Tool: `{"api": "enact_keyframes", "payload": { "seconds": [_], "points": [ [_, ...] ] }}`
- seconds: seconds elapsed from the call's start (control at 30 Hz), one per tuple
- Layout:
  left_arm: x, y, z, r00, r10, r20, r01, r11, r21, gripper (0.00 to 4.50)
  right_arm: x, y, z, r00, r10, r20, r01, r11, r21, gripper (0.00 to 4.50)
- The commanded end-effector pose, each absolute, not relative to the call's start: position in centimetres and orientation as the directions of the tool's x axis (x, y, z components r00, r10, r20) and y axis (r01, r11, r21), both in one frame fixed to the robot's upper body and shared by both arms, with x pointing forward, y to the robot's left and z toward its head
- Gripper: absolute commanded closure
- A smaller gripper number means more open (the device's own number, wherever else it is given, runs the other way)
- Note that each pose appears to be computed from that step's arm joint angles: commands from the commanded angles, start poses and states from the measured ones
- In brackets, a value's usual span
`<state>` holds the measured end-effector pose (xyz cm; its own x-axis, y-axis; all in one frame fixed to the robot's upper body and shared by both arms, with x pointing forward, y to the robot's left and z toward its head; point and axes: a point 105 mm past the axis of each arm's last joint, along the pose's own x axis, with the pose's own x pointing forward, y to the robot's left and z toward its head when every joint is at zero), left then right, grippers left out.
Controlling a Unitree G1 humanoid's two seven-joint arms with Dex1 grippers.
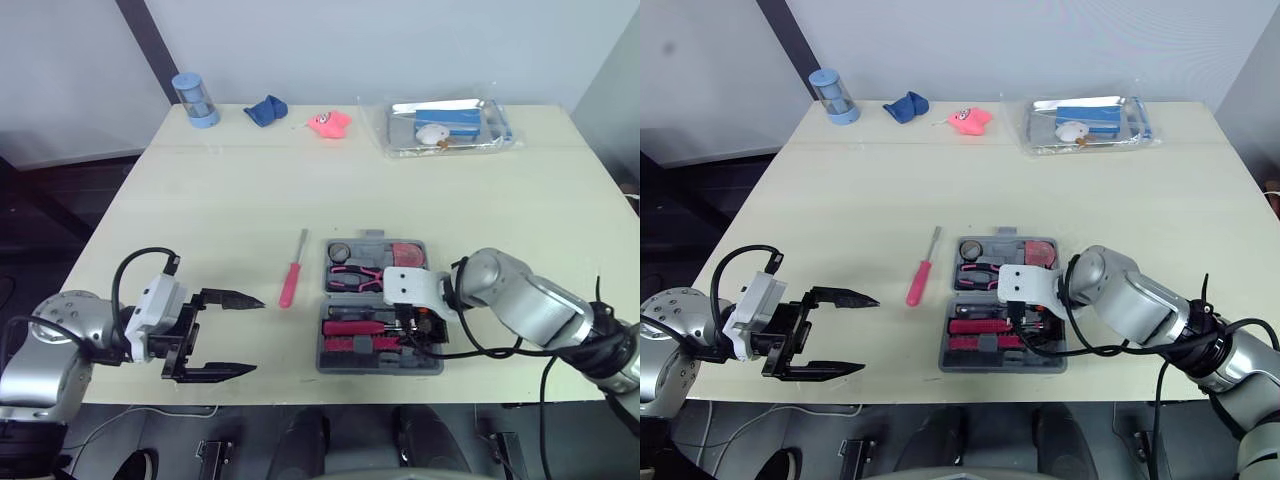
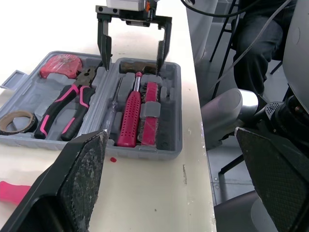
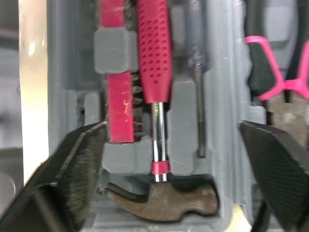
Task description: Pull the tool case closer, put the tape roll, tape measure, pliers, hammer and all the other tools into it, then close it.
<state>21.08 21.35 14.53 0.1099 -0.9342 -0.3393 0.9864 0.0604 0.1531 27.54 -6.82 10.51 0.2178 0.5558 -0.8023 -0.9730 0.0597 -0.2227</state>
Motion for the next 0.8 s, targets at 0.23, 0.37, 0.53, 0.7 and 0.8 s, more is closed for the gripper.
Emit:
{"api": "enact_keyframes", "payload": {
  "seconds": [0.23, 0.37, 0.53, 0.7, 0.8],
  "points": [
    [20.9, 20.7, 14.7, 0.068, -0.943, -0.325, 0.986, 0.014, 0.166, 0.0, 27.4, -5.1, 11.8, 0.227, 0.807, -0.545, -0.963, 0.104, -0.248, 2.62],
    [20.9, 20.7, 14.8, 0.065, -0.945, -0.32, 0.986, 0.011, 0.167, 0.0, 27.1, -4.6, 10.1, 0.179, 0.839, -0.514, -0.975, 0.08, -0.209, 4.46],
    [20.9, 20.7, 14.8, 0.066, -0.945, -0.319, 0.986, 0.013, 0.167, 0.0, 27.5, -4.6, 7.7, 0.15, 0.825, -0.544, -0.982, 0.06, -0.18, 4.46],
    [20.9, 20.6, 14.8, 0.072, -0.945, -0.318, 0.985, 0.018, 0.169, 0.0, 27.8, -5.0, 5.2, 0.134, 0.781, -0.61, -0.986, 0.041, -0.164, 4.46],
    [20.8, 20.6, 14.8, 0.075, -0.946, -0.316, 0.985, 0.021, 0.169, 0.0, 27.7, -5.6, 3.8, 0.131, 0.747, -0.651, -0.986, 0.03, -0.164, 4.46]
  ]
}}
